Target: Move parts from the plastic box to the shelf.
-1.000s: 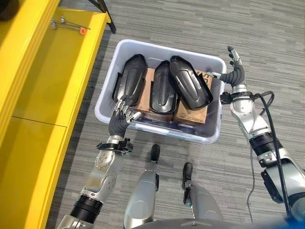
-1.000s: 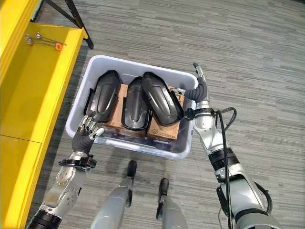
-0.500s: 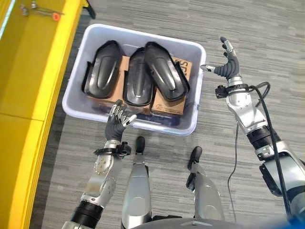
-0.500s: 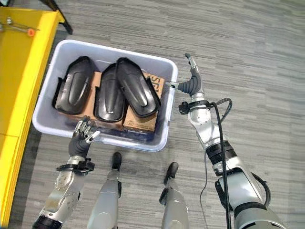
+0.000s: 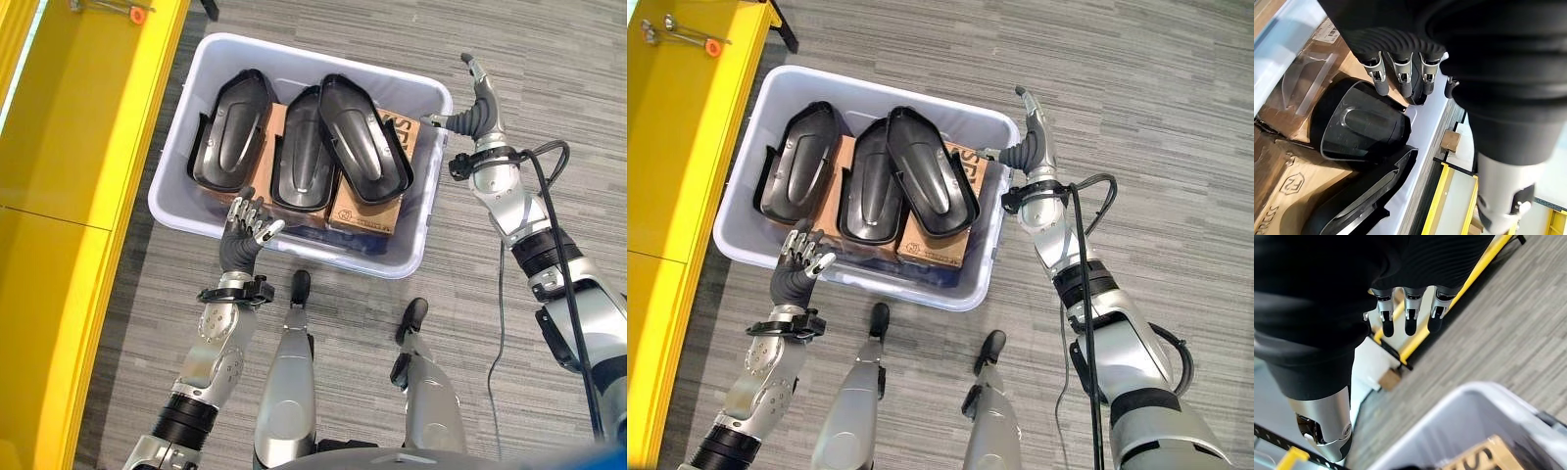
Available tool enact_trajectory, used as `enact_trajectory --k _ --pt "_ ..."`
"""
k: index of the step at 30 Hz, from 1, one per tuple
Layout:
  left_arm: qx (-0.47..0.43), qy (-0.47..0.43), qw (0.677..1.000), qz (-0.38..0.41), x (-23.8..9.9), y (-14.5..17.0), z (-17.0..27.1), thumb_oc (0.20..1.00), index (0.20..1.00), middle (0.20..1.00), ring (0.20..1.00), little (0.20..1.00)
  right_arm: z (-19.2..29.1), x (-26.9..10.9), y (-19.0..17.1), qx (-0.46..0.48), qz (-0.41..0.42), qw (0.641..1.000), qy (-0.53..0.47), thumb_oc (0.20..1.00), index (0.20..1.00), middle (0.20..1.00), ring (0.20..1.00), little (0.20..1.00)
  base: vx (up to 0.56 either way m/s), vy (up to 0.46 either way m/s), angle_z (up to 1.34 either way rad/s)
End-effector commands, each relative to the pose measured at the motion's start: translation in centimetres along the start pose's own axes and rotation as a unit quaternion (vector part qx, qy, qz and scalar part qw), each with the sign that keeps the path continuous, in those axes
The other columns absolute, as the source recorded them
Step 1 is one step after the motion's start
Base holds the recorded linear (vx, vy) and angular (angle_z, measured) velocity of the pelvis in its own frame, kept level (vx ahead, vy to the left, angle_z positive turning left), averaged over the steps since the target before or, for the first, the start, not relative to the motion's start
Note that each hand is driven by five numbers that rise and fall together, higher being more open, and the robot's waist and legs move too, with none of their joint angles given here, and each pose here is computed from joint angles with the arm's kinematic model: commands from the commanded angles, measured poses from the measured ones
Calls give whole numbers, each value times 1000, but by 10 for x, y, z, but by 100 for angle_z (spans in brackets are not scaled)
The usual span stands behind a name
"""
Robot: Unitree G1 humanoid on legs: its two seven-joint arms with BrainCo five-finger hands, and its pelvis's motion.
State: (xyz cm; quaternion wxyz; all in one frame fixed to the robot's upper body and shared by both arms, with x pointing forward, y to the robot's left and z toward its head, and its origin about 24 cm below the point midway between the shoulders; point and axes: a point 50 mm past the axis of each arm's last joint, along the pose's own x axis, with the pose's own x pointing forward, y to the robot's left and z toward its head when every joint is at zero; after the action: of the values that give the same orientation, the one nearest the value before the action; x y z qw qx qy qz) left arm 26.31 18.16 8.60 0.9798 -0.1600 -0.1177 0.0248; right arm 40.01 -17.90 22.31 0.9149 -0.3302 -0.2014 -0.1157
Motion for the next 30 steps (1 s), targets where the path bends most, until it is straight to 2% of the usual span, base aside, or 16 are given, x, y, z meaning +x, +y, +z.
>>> enact_trajectory --k 1,11,30 --pt "4 -74 996 -41 -2 -13 30 1000 1000 1000 1000 1000 48 25 -25 -32 -43 995 -79 1000 1000 1000 1000 1000 -2 11 24" --pt "-5 -84 995 -45 3 -22 32 1000 1000 1000 1000 1000 34 31 -19 -58 -37 997 -34 1000 1000 1000 1000 1000 -11 14 5" --pt "-21 -87 994 -67 7 -38 31 1000 1000 1000 1000 1000 32 34 -12 -93 -26 995 -23 1000 1000 1000 1000 1000 0 0 0"
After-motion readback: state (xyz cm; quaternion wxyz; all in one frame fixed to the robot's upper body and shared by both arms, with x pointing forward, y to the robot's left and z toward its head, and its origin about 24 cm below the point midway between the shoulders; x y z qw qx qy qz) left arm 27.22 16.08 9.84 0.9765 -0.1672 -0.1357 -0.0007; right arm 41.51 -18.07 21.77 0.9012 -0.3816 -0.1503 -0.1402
